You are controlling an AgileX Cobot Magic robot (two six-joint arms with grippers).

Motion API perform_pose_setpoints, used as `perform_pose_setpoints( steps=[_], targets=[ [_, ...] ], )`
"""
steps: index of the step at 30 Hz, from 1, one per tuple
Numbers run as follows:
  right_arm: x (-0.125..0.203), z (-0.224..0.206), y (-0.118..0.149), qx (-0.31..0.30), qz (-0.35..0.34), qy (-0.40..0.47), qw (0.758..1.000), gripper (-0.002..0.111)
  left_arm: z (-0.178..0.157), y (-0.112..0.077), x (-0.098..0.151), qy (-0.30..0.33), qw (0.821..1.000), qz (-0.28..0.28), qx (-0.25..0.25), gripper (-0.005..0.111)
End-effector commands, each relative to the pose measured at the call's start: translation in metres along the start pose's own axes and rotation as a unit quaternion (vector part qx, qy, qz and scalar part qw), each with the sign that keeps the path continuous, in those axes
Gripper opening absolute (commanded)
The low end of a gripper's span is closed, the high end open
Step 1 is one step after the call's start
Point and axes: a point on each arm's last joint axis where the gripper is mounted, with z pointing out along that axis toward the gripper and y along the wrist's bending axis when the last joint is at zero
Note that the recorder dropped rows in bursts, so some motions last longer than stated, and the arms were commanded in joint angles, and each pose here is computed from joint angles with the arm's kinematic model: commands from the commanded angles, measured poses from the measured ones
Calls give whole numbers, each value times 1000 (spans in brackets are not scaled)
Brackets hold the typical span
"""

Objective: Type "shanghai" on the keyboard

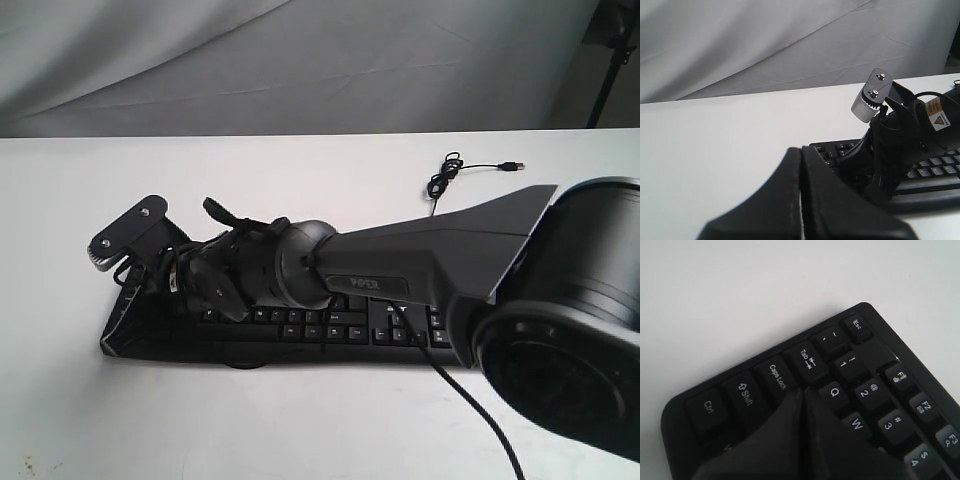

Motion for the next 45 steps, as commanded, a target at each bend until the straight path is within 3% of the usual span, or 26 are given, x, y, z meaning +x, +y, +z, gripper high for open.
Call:
perform_pose_setpoints(
  steps=[1, 13, 24, 45],
  targets=[
    [0, 0, -1, 1, -6, 3, 1000, 0, 0, 0, 1, -3, 1000, 1, 1, 0],
    [-24, -49, -20, 19, -30, 9, 999, 0, 0, 0, 1, -3, 1000, 1, 1, 0],
    [29, -99, -48, 39, 46, 33, 998, 0, 0, 0, 1, -3, 1000, 1, 1, 0],
    [54, -76, -34, 31, 49, 39, 998, 0, 0, 0, 1, -3, 1000, 1, 1, 0]
  ],
)
